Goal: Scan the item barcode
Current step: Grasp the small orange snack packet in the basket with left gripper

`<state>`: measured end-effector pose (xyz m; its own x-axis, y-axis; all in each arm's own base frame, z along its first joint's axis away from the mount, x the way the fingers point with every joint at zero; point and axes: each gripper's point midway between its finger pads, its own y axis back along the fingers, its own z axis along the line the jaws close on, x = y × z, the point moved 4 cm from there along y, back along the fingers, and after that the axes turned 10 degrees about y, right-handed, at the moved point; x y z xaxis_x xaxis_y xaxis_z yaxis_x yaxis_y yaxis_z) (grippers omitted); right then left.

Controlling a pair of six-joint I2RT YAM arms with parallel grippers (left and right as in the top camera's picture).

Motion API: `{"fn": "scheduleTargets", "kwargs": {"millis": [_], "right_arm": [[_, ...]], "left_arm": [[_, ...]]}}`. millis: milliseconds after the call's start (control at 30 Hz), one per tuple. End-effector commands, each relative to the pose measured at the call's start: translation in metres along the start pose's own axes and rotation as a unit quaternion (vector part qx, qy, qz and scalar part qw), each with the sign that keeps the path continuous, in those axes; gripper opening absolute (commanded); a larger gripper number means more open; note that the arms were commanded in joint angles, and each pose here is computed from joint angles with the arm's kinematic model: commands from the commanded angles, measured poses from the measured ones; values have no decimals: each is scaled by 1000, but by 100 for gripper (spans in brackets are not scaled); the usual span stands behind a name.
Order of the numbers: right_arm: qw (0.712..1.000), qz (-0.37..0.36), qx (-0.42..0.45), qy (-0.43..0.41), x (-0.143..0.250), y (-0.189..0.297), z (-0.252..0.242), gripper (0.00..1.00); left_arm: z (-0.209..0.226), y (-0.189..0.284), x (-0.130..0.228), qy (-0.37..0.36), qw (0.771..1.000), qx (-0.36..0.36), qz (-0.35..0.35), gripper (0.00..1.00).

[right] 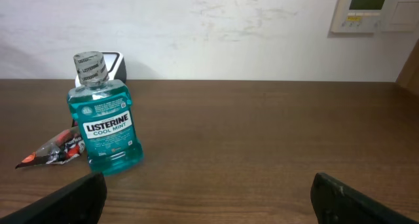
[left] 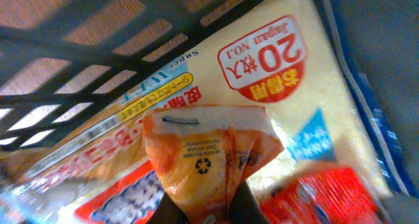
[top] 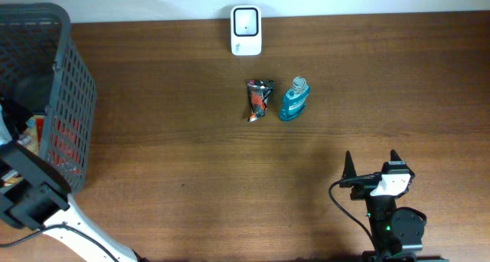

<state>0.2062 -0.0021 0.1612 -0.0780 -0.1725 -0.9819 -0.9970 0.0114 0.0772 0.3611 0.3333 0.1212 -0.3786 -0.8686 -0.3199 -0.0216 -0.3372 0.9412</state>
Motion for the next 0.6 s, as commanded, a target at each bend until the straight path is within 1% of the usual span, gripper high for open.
{"fn": "scheduleTargets", "kwargs": {"millis": [0, 67, 100, 133, 167, 200, 233, 267, 300, 333, 367, 400, 433, 467, 500, 567], "right_arm": [[1000, 4, 6, -4, 4, 0, -2, 98], [1000, 4, 6, -4, 4, 0, -2, 98], [1000, 4, 6, -4, 4, 0, -2, 99], [1000, 4, 6, -4, 4, 0, -2, 98], [1000, 4, 6, -4, 4, 0, -2, 98], [1000, 4, 6, -4, 4, 0, -2, 99], [1000, 4, 6, -4, 4, 0, -2, 99], [1000, 4, 6, -4, 4, 0, -2, 98], [1000, 4, 6, -4, 4, 0, -2, 98], [1000, 4, 6, -4, 4, 0, -2, 98], [1000, 4, 6, -4, 4, 0, -2, 98], [1000, 4, 6, -4, 4, 0, -2, 99], [1000, 4, 6, -4, 4, 0, -2, 98], [1000, 4, 6, -4, 4, 0, -2, 98], [1000, 4, 6, -4, 4, 0, -2, 99], [1000, 4, 6, -4, 4, 0, -2, 98]], "left_arm": [[-10, 121, -25, 23, 983, 166, -75, 0], [-21, 181, -21, 11, 956, 279, -93, 0], [-27, 213, -17, -2, 934, 343, -101, 0], [-33, 263, -5, -29, 895, 431, -110, 0], [-37, 298, 9, -56, 865, 485, -115, 0], [-40, 323, 24, -78, 847, 514, -117, 0], [-45, 339, 38, -95, 837, 525, -117, 0], [-56, 351, 60, -117, 831, 534, -103, 0], [-69, 356, 84, -141, 827, 538, -75, 0], [-82, 355, 105, -164, 829, 533, -50, 0], [-93, 350, 125, -192, 834, 516, -34, 0], [-111, 338, 154, -234, 847, 477, -19, 0], [-125, 325, 175, -259, 860, 440, -11, 0], [-144, 309, 202, -293, 865, 407, 0, 0], [-156, 301, 221, -315, 863, 395, 14, 0], [-191, 278, 277, -375, 846, 375, 58, 0]]}}
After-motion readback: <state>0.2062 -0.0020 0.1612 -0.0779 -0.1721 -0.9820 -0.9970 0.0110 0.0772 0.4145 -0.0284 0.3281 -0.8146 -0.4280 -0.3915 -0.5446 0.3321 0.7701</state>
